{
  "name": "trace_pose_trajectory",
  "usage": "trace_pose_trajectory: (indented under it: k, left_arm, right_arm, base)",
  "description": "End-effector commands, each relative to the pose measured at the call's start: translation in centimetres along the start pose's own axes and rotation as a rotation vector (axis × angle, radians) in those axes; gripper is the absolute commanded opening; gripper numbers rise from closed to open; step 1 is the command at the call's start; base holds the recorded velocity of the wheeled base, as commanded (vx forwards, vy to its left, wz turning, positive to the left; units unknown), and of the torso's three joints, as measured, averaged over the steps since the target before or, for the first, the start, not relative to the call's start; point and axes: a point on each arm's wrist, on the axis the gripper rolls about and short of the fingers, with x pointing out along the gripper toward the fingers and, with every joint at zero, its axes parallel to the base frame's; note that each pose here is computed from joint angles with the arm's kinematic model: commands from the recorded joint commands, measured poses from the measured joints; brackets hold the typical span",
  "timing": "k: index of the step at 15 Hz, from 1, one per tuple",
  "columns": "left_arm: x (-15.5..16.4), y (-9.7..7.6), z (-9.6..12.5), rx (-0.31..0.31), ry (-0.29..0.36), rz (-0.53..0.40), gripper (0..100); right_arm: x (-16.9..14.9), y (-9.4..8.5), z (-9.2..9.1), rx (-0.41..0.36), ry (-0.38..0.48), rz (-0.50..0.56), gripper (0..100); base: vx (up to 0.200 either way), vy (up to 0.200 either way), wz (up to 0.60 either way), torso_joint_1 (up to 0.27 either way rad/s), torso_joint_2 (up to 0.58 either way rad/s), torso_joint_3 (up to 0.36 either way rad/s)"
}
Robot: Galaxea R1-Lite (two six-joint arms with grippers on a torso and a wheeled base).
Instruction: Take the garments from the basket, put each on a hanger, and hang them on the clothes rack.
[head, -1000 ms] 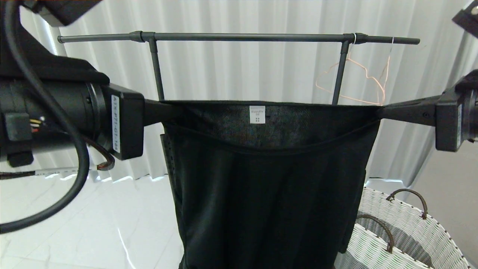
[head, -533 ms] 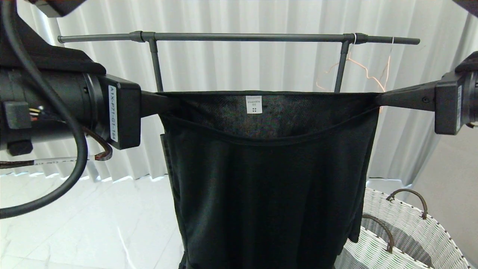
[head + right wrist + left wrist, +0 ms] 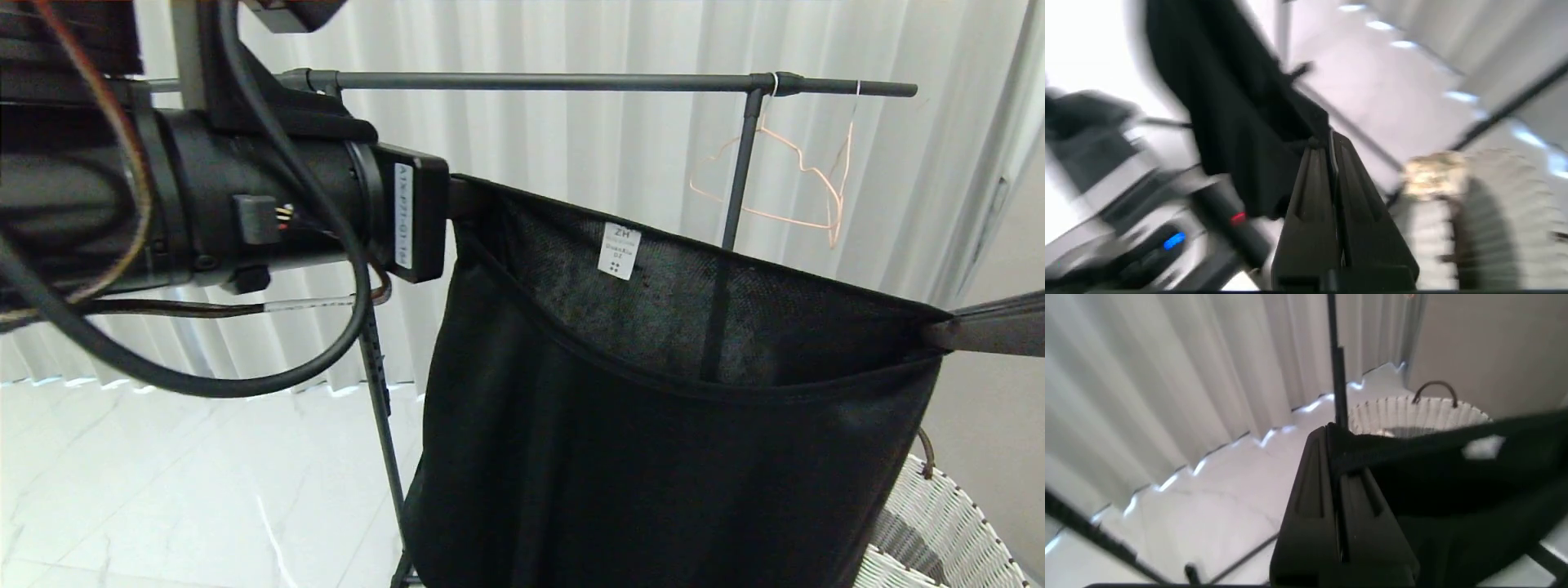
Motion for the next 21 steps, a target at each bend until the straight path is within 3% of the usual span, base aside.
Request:
trace_pose_trajectory:
  k: [1, 3, 9, 11, 14, 16, 19, 21]
  left_arm:
    - [3.6, -0.3, -0.8, 0.012, 0.027, -0.030, 0]
    - [4.3, -0.4, -0.3, 0.012, 0.009, -0.045, 0]
    - [3.1, -0.8, -0.5, 0.018, 0.018, -0.056, 0]
    - [-1.0, -0.8, -1.1, 0.016, 0.132, -0.097, 0]
    - [-6.7, -0.6, -1.8, -0.020, 0.254, -0.229, 0]
    - [-9.5, -1.1, -2.1, -0.045, 0.285, -0.309, 0]
    - [-12.3, -3.5, -1.6, -0.134, 0.259, -0.482, 0]
    - [-12.8, -4.2, -1.5, -0.158, 0.263, -0.509, 0]
  right_arm:
    - [-1.9, 2.0, -0.9, 0.002, -0.020, 0.160, 0]
    - [-1.8, 3.2, -1.0, 0.008, -0.004, 0.256, 0]
    - [-0.6, 3.5, -1.1, 0.006, -0.010, 0.263, 0]
    - [0.2, 3.0, -1.1, 0.014, -0.005, 0.144, 0]
    - [2.1, 2.9, 0.6, 0.016, -0.102, 0.107, 0]
    - [4.2, 3.0, 2.1, 0.001, -0.165, 0.104, 0]
    - [7.6, 3.4, 4.0, -0.019, -0.240, 0.123, 0]
    - [8.3, 3.6, 4.9, -0.026, -0.260, 0.152, 0]
  base:
    - [0.000, 0.000, 0.00, 0.000, 0.00, 0.000]
    - [0.000, 0.000, 0.00, 0.000, 0.00, 0.000]
    - [0.000, 0.000, 0.00, 0.000, 0.00, 0.000]
    - [0.000, 0.000, 0.00, 0.000, 0.00, 0.000]
    - [0.000, 0.000, 0.00, 0.000, 0.00, 0.000]
    - [0.000, 0.000, 0.00, 0.000, 0.00, 0.000]
    - [0.000, 0.000, 0.00, 0.000, 0.00, 0.000]
    - [0.000, 0.000, 0.00, 0.000, 0.00, 0.000]
